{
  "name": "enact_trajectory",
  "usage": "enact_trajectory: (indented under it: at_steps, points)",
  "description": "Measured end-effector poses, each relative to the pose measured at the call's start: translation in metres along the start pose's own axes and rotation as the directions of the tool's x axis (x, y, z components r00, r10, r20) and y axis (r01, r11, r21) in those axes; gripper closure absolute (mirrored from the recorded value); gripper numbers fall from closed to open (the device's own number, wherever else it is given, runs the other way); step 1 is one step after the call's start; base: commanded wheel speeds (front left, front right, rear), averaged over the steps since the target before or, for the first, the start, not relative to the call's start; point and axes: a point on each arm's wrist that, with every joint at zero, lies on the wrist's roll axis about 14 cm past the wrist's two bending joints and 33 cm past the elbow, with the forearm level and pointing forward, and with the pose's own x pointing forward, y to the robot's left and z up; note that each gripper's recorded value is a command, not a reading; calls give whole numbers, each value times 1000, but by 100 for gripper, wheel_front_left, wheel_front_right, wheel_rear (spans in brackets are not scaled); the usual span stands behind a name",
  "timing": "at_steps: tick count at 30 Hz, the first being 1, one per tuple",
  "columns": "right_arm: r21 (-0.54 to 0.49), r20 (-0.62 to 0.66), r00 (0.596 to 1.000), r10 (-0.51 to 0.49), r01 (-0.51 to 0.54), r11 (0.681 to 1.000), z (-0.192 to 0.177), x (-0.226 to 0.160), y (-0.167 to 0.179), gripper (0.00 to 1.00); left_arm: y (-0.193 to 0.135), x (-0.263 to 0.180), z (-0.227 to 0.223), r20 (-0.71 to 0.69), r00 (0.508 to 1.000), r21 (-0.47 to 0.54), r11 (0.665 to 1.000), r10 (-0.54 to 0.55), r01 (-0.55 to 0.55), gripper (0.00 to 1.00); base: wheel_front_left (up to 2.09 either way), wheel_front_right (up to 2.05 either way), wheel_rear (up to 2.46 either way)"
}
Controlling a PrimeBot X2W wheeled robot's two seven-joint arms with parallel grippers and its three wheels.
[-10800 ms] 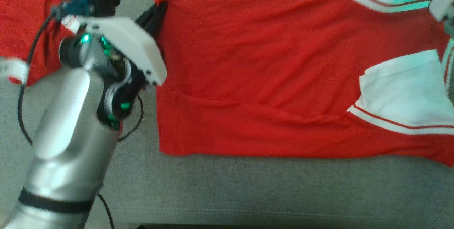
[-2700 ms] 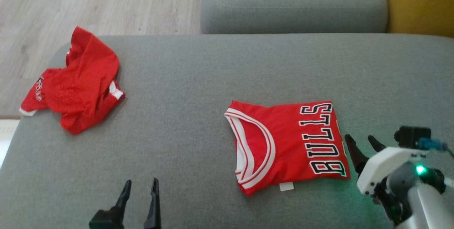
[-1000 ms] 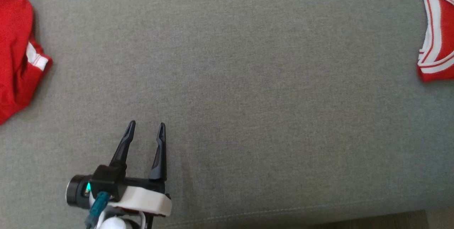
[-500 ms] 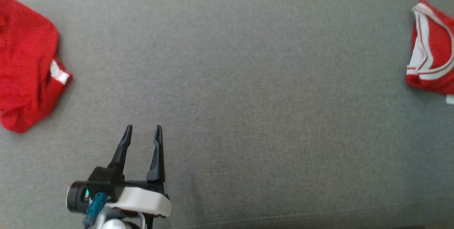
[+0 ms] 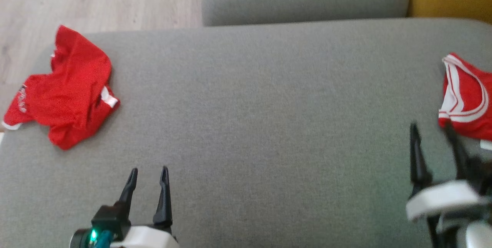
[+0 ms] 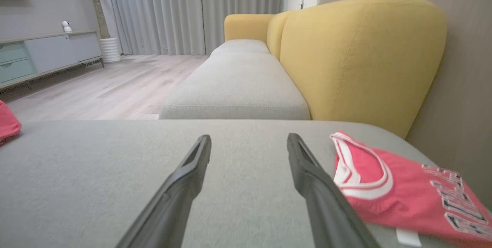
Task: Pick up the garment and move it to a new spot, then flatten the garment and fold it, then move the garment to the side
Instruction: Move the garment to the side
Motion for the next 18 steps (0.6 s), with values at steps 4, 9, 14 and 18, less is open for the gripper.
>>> enact_trajectory:
  at_steps: [4, 9, 14, 18]
  points:
    - [-3, -30, 999, 12, -12, 1000, -24, -26, 10, 0, 6, -11, -2, -4, 1000, 2, 1000, 21, -21, 0, 0, 0, 0]
    - [24, -71, 997, 10, -8, 1000, -53, -44, 12, 0, 10, -14, -6, -15, 1000, 8, 1000, 26, -26, 0, 0, 0, 0]
    - [54, -93, 996, -3, 8, 999, -69, -53, 10, 0, 11, -15, -5, -9, 1000, 14, 1000, 26, -26, 0, 0, 0, 0]
    - [63, -113, 994, 1, 6, 998, -77, -56, 12, 0, 11, -16, -6, -11, 1000, 14, 1000, 22, -22, 0, 0, 0, 0]
